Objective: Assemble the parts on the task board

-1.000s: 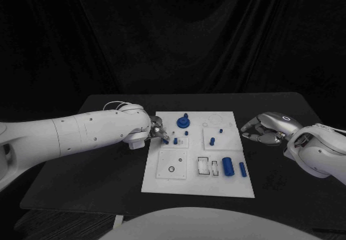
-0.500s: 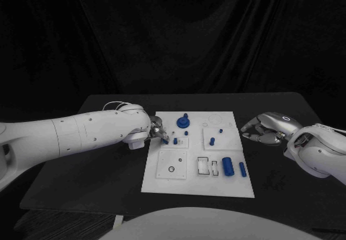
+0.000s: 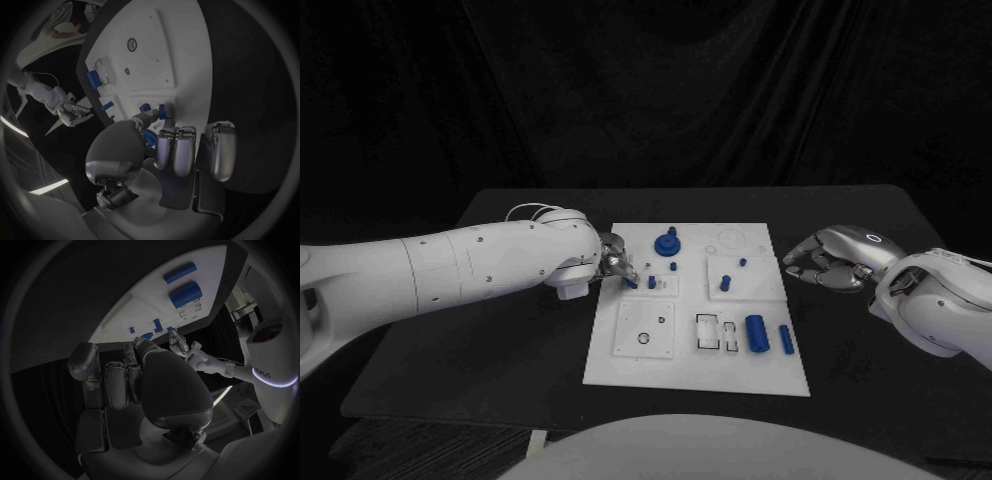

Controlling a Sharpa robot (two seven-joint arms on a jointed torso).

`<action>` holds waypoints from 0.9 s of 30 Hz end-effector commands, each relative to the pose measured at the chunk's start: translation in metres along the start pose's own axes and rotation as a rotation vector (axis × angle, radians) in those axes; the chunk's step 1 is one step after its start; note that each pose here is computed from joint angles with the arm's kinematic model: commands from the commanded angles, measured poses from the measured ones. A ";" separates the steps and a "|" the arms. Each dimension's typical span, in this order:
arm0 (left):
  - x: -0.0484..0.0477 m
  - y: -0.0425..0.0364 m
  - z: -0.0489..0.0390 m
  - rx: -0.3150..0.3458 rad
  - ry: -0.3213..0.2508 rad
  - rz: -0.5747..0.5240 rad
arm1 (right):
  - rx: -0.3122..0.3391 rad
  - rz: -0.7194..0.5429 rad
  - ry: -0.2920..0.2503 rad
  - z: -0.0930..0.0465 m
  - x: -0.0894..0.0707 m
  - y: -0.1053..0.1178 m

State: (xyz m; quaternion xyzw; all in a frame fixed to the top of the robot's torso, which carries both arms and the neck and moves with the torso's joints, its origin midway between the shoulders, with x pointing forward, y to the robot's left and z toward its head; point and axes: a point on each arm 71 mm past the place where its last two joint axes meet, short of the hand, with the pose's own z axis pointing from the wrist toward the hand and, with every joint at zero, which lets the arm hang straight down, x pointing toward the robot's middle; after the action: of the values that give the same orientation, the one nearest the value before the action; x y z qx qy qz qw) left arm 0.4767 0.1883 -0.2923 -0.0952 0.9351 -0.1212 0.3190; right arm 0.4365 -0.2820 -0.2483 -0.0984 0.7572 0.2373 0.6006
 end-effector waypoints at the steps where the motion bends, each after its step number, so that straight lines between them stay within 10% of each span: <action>1: 0.0062 0.0012 0.0011 -0.004 0.031 0.010 | 0.021 -0.001 0.008 -0.001 0.001 -0.002; 27: 0.0045 0.0023 0.0049 -0.023 0.044 0.020 | 0.025 0.000 0.012 -0.001 0.002 -0.002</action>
State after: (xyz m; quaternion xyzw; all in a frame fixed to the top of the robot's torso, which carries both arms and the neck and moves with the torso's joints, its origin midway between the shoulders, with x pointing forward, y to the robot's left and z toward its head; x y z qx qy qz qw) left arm 0.4800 0.1888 -0.2943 -0.0942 0.9372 -0.1154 0.3154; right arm 0.4365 -0.2823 -0.2489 -0.0970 0.7595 0.2348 0.5989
